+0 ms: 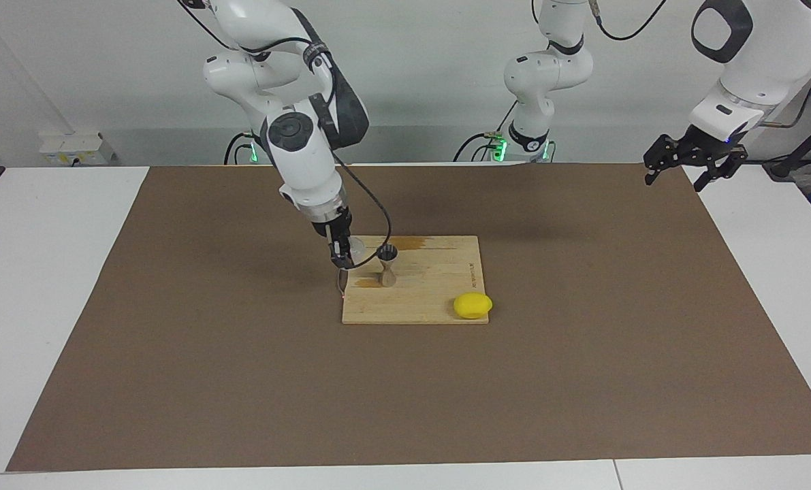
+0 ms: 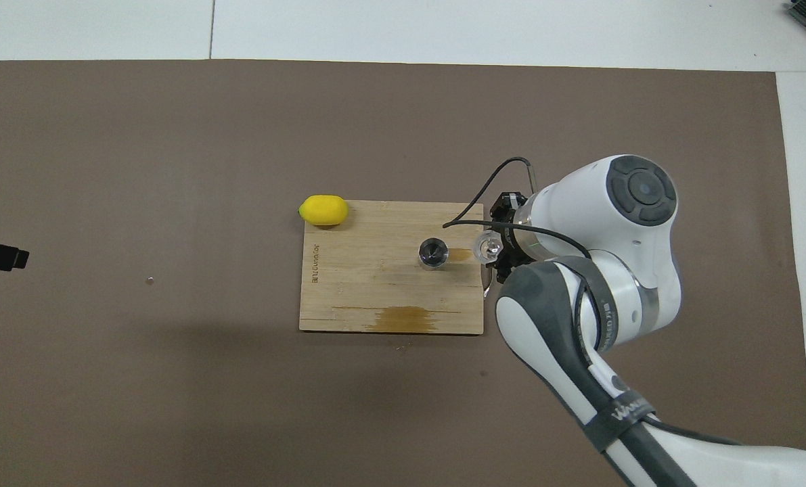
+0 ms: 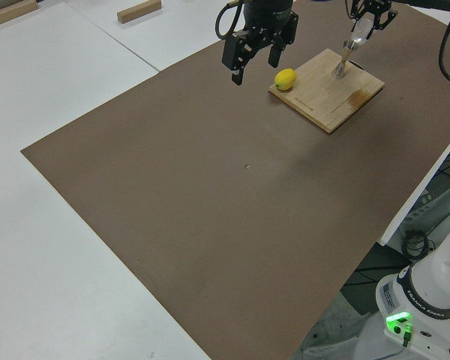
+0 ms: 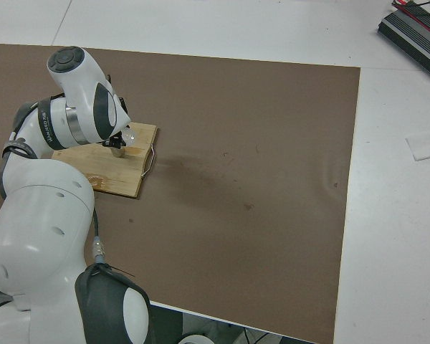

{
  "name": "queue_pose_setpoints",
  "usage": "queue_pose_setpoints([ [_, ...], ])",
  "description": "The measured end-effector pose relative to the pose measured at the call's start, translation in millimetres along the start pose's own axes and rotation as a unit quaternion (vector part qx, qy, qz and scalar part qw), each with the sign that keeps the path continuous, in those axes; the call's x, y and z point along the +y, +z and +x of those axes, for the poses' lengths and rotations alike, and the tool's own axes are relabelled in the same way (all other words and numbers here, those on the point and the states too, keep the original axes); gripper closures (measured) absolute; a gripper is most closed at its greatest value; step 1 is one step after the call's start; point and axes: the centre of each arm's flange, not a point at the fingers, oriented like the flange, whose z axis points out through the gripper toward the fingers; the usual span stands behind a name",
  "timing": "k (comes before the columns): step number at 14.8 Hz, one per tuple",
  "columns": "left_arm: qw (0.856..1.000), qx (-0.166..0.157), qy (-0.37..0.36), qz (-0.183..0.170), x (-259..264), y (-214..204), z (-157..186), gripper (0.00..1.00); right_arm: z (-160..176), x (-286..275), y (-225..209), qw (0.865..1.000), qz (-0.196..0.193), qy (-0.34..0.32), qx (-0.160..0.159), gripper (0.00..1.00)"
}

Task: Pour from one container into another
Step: 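Carry the clear cup with the right gripper above the dark cup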

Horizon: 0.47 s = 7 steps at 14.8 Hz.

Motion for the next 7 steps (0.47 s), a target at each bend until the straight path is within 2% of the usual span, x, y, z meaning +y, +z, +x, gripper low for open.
queue_pose_setpoints([
  [3, 1.000, -0.009, -0.014, 0.003, 8.7, -3.5, -0.2, 0.00, -25.0, 4.2, -7.3, 0.998, 0.009, -0.034, 0.042, 0.49],
  [7, 0.999, -0.022, -0.039, 0.002, 18.3, -3.9, -1.2, 0.00, -57.0, 16.9, -5.8, 0.989, 0.031, -0.099, 0.105, 0.49],
])
